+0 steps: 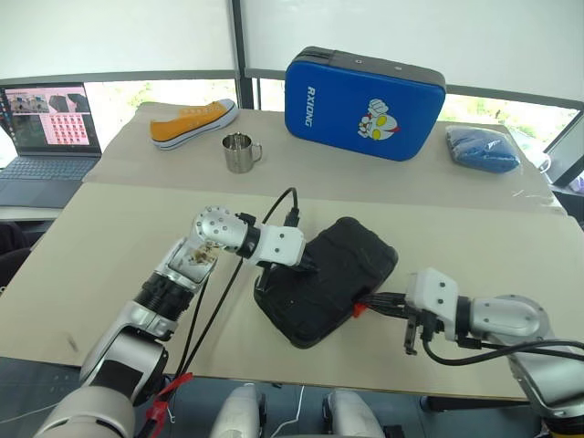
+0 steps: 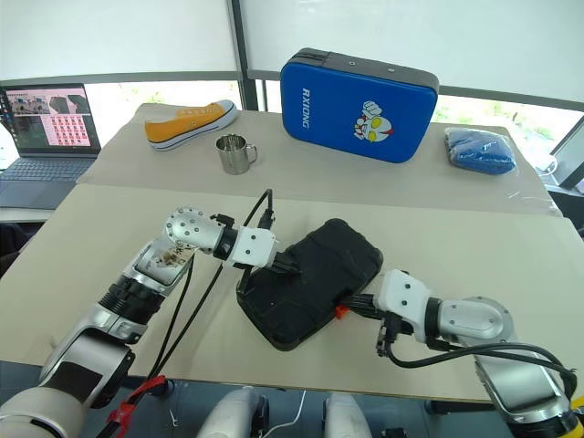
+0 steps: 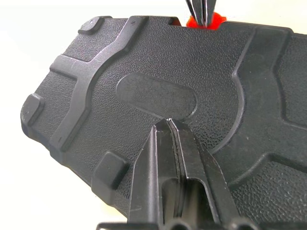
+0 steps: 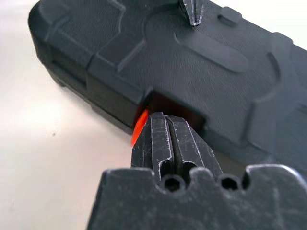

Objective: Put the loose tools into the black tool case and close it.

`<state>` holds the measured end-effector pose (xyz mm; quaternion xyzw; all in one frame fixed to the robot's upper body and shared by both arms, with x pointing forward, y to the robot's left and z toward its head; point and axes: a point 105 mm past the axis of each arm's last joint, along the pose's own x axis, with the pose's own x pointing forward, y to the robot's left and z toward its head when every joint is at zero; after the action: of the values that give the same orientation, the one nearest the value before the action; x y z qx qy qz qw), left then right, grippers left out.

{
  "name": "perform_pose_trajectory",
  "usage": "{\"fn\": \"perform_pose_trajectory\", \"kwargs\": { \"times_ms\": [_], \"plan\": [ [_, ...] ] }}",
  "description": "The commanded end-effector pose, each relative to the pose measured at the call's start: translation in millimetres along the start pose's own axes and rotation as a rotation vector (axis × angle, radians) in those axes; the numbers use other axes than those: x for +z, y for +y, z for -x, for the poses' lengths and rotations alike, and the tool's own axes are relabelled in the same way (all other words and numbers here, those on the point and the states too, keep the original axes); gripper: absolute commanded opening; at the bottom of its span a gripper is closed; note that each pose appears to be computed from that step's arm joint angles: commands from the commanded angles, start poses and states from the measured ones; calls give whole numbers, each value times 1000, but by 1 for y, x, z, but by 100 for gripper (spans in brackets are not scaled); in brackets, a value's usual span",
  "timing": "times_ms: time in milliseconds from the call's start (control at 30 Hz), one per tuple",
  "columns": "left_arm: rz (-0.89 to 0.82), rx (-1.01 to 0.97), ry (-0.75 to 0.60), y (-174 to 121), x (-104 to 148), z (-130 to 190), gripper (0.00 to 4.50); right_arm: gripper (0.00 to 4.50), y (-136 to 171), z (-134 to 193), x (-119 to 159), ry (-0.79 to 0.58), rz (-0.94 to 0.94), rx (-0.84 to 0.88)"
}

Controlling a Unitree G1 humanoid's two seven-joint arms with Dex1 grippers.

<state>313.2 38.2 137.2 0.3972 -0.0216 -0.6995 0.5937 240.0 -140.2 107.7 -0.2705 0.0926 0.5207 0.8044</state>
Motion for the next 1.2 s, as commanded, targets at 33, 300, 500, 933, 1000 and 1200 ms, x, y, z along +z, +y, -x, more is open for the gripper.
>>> {"fn": "perform_pose_trajectory", "kwargs": {
  "times_ms": [33, 300, 500, 933, 1000, 1200],
  "plan": [
    [18, -39, 32, -10, -9, -11, 3, 0, 0, -1, -4, 18, 8, -15],
    [22, -35, 31, -10, -9, -10, 3, 0, -8, 13, 8, -47, -24, -88],
    [26, -33, 37, -11, -12, -8, 3, 0, -17, 47, 24, -111, -156, -162],
    [17, -34, 24, -6, -8, -12, 3, 0, 10, 26, -15, 57, -172, -92],
    [16, -35, 23, -6, -8, -12, 3, 0, 10, 19, -15, 53, -166, -81],
    [13, -31, 18, -4, -6, -13, 3, 0, 3, 1, -4, 6, -140, -63]
  ]
}}
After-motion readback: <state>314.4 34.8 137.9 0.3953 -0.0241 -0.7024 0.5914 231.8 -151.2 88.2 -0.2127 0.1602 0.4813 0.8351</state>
